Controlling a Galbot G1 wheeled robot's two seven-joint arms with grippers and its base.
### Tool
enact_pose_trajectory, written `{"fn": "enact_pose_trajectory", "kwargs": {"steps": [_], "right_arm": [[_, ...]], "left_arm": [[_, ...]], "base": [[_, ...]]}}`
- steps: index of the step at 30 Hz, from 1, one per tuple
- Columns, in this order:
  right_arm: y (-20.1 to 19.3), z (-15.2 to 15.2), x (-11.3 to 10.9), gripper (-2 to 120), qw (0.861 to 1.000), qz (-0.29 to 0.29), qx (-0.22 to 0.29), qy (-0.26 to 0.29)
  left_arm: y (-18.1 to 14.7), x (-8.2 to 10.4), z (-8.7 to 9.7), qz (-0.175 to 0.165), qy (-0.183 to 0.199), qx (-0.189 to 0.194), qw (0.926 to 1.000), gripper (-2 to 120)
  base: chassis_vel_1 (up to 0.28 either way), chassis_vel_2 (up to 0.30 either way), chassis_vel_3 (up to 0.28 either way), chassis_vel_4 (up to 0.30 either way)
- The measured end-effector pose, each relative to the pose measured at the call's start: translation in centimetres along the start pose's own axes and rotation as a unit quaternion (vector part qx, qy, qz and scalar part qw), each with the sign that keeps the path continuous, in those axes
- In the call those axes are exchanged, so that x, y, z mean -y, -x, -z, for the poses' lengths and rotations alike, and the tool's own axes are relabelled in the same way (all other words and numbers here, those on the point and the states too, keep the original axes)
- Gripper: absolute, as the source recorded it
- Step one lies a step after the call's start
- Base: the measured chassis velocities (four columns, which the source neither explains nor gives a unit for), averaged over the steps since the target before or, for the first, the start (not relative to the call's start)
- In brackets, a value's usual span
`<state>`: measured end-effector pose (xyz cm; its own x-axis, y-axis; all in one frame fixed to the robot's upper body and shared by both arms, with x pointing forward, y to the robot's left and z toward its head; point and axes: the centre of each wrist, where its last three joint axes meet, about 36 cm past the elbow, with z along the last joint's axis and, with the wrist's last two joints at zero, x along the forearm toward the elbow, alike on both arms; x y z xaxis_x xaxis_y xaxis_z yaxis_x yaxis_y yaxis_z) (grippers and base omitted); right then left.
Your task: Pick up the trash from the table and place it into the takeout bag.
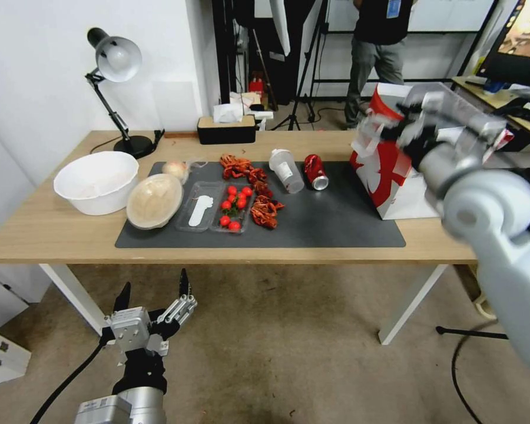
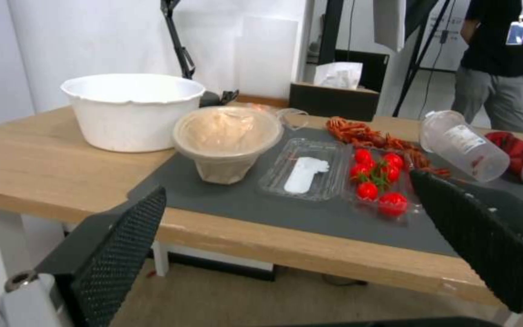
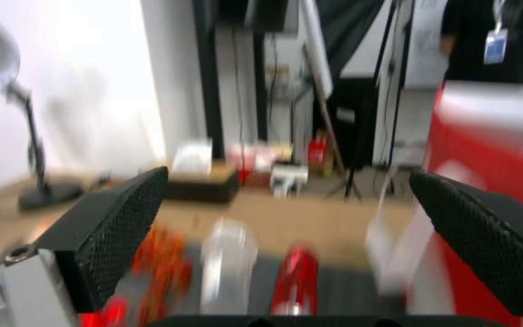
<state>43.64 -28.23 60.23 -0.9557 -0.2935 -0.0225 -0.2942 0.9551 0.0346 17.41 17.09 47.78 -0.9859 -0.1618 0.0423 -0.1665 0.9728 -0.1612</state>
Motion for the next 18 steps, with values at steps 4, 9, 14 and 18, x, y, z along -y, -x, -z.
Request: {"fn": "enact_pose_trajectory", "kwargs": {"steps": [4,9,14,18], "right_arm": [[-2.3,-3.6,-1.3,100,1.000,-0.008,-0.011,-0.013],[-4.6,-6.8,-2.8,100,0.999,-0.031,0.009,-0.005],[-7.4,-11.1,-4.2,100,0.998,-0.052,0.035,0.008],[-8.8,-13.9,-4.7,100,0.997,-0.059,0.052,0.012]], "left_arm": [[0.1,0.0,-0.1,0.001,-0.001,0.000,1.0000,100],[0.1,0.0,-0.3,0.001,-0.001,-0.001,1.0000,100],[0.1,0.0,-0.5,0.000,-0.001,-0.001,1.0000,100],[0.2,0.0,-0.6,0.000,-0.001,-0.002,1.0000,100]], "base": [[0.000,0.000,0.000,0.000],[0.000,0.000,0.000,0.000],[0.000,0.000,0.000,0.000],[0.000,0.000,0.000,0.000]]}}
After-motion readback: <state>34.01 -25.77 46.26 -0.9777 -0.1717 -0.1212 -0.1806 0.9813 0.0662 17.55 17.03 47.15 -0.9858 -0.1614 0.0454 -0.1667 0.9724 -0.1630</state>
